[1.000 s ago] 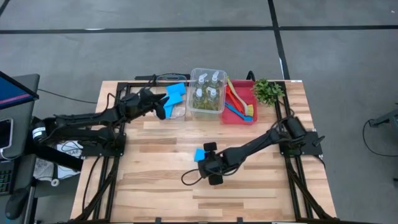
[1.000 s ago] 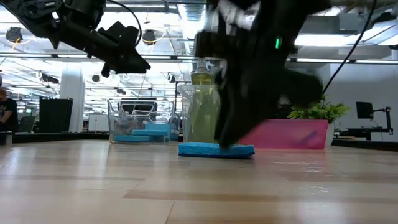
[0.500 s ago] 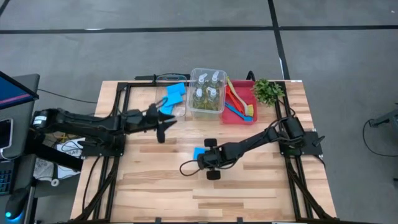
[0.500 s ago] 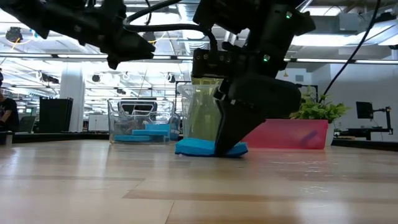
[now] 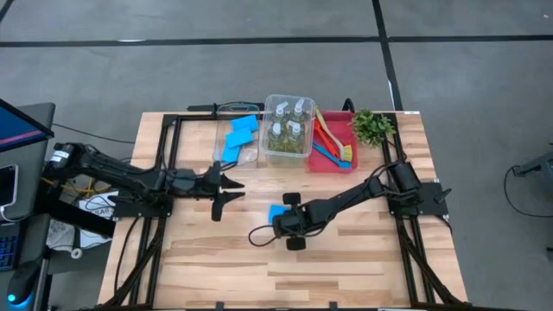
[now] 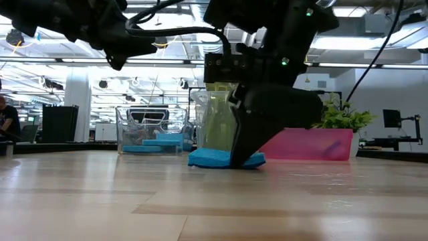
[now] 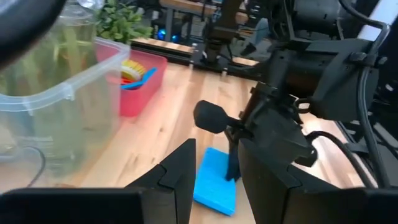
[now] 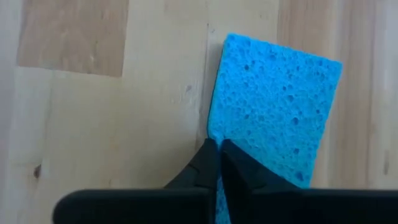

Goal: Pick & Place Kitchen Sink Supplies
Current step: Put the blue sponge into the transparent bin

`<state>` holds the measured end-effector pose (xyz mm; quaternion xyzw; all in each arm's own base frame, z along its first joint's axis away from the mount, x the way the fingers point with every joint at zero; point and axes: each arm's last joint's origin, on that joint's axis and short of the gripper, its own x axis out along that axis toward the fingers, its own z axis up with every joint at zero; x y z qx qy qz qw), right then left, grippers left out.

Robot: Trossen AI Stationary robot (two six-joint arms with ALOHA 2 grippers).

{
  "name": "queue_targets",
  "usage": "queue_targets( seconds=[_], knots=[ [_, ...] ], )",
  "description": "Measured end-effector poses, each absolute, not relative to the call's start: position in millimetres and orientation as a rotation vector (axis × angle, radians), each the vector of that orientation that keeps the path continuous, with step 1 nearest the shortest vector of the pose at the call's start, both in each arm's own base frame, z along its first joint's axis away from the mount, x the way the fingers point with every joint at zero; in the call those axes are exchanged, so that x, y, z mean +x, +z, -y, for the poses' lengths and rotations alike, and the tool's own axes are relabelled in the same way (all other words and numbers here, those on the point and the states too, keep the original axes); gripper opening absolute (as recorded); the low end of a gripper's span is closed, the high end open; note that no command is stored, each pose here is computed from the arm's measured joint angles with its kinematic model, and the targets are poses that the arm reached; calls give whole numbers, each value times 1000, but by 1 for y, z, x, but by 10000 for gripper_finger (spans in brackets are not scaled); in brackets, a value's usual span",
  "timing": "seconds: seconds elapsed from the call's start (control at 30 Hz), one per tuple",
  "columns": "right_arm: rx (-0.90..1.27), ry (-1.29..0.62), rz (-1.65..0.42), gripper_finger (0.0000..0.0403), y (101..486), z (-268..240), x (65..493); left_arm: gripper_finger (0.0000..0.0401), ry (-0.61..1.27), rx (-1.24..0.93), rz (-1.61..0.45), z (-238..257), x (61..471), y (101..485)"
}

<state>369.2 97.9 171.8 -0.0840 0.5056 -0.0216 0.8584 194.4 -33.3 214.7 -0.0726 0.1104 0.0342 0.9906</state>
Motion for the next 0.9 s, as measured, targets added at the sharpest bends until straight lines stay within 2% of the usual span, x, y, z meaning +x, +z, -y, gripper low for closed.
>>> queue_targets(
  seconds=[0.4,0.63,0.9],
  knots=[
    [-205,-20,-776,1,257,-117,339,122,53,-149,-226,37,194,214],
    [-266,-84,-527,1,297,-120,335,122,73,-348,-206,37,194,215],
    [-365,-271,-447,0,309,-108,337,122,65,-483,-94,39,208,217]
  ],
)
